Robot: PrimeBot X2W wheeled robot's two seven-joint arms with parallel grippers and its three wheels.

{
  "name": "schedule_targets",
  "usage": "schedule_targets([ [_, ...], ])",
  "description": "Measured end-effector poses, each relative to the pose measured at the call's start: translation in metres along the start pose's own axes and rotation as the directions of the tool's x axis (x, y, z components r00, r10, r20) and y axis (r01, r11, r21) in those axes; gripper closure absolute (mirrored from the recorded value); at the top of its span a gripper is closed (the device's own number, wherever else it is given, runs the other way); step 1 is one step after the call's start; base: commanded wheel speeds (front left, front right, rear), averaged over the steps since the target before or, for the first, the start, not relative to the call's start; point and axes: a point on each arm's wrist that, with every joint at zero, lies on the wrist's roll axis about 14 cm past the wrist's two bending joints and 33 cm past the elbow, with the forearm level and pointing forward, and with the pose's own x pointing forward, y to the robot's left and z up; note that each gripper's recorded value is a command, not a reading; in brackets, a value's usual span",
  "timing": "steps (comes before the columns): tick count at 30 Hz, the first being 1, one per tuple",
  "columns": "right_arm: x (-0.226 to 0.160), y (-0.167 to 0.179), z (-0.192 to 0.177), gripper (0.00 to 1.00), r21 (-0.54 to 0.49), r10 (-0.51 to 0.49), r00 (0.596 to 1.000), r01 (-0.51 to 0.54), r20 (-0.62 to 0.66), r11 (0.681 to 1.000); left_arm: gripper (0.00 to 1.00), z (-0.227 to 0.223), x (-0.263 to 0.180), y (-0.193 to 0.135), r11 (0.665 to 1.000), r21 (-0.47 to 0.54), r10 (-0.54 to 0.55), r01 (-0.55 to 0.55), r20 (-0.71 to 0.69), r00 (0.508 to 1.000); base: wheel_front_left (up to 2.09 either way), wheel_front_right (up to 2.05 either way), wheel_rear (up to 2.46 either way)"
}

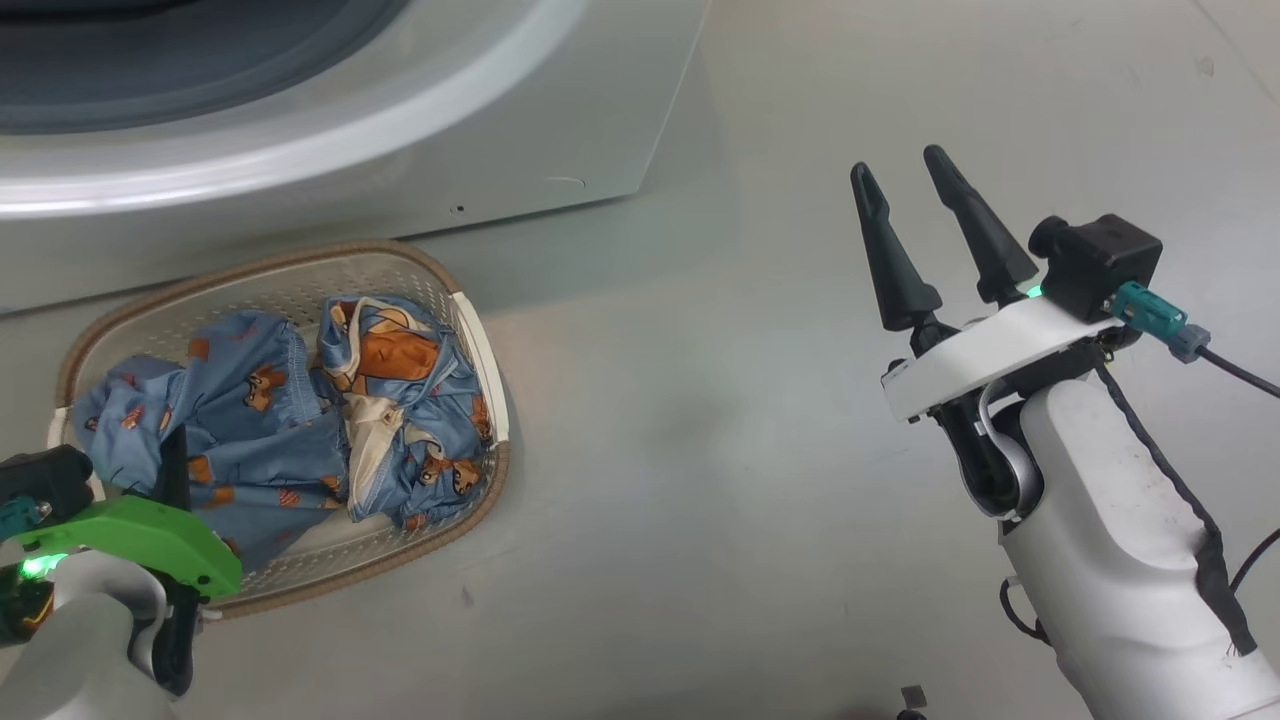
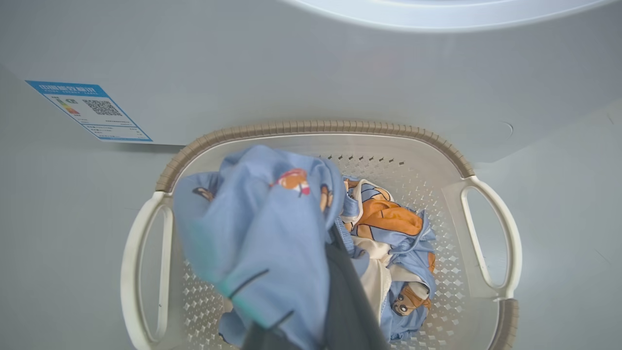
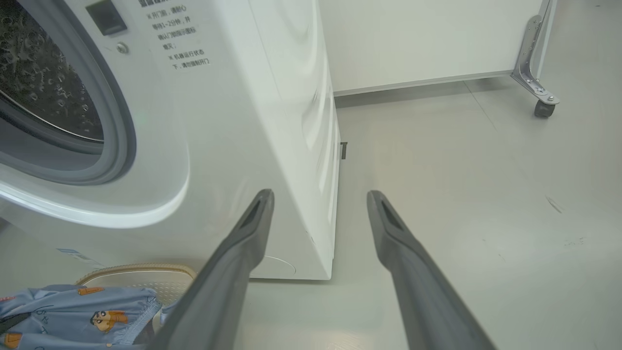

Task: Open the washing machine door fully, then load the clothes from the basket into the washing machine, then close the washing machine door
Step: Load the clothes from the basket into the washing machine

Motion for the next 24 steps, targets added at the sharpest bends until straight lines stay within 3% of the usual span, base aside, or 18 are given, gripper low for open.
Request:
schedule_targets([
  [14,-0.035,0.012,0.032,0.00,-0.001,0.012,0.998,-0.012,0.054,1.000,1.00,0.067,-0.052,-0.030,0.998,0.026,-0.058,0.054,0.204,0.977,0.00,0.00,0.00],
  [24,-0.057,0.026,0.045,0.00,-0.001,0.040,0.996,-0.040,0.082,0.999,1.00,0.130,-0.101,-0.037,0.998,0.019,-0.061,0.058,0.414,0.908,0.00,0.00,0.00],
])
